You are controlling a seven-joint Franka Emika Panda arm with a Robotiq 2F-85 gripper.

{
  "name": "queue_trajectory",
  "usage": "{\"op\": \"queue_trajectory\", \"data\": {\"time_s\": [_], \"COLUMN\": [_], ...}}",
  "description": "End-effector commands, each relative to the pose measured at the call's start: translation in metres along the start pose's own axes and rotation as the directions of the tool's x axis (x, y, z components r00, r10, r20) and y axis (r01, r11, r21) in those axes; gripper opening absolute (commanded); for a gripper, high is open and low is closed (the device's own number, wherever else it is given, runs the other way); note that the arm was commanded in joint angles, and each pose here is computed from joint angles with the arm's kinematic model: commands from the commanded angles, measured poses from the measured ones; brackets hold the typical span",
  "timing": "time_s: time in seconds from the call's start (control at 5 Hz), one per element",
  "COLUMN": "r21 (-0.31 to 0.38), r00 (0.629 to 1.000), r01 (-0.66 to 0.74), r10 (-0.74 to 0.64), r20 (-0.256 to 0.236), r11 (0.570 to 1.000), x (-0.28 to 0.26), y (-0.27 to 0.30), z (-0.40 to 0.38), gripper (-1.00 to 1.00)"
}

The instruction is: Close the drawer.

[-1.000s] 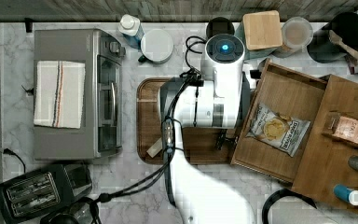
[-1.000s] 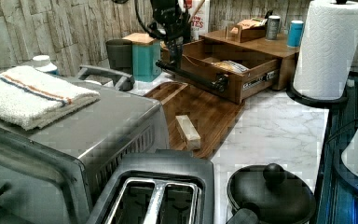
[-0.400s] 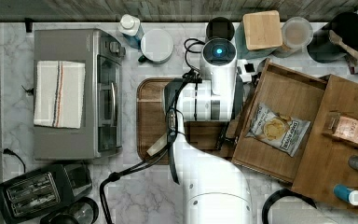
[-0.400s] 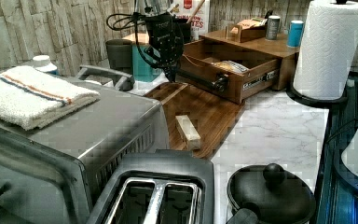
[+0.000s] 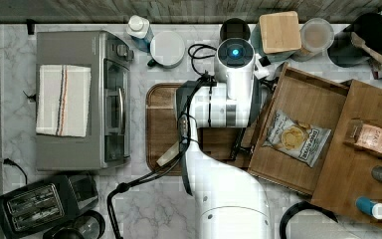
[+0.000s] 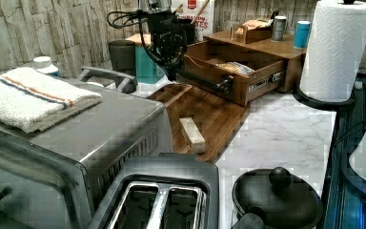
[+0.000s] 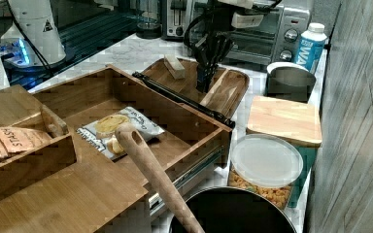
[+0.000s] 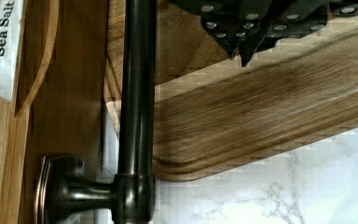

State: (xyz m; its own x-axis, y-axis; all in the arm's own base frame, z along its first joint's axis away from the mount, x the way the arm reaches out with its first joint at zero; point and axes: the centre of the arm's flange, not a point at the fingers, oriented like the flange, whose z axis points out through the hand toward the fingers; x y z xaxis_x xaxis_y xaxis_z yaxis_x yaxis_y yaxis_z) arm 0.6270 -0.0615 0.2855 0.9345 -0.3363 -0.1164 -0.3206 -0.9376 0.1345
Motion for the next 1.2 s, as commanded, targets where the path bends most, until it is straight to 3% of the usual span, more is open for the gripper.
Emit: {"op": "queue_trajectory", "data": {"time_s": [0.2, 0.6, 0.8, 1.2], "r21": [0.163, 0.227, 0.211, 0.094], "r00": [0.983, 0.972, 0.975, 0.985], "r01": [-0.147, -0.215, -0.215, -0.171], "r10": [0.163, 0.231, 0.223, 0.171], "r20": [-0.084, -0.044, -0.014, 0.014], "r11": [0.975, 0.95, 0.954, 0.981], "x": [0.028, -0.005, -0.019, -0.013], "y": [0.096, 0.138, 0.171, 0.278], "z": [-0.032, 0.027, 0.047, 0.042], "gripper": [-1.0, -1.0, -1.0, -1.0]}}
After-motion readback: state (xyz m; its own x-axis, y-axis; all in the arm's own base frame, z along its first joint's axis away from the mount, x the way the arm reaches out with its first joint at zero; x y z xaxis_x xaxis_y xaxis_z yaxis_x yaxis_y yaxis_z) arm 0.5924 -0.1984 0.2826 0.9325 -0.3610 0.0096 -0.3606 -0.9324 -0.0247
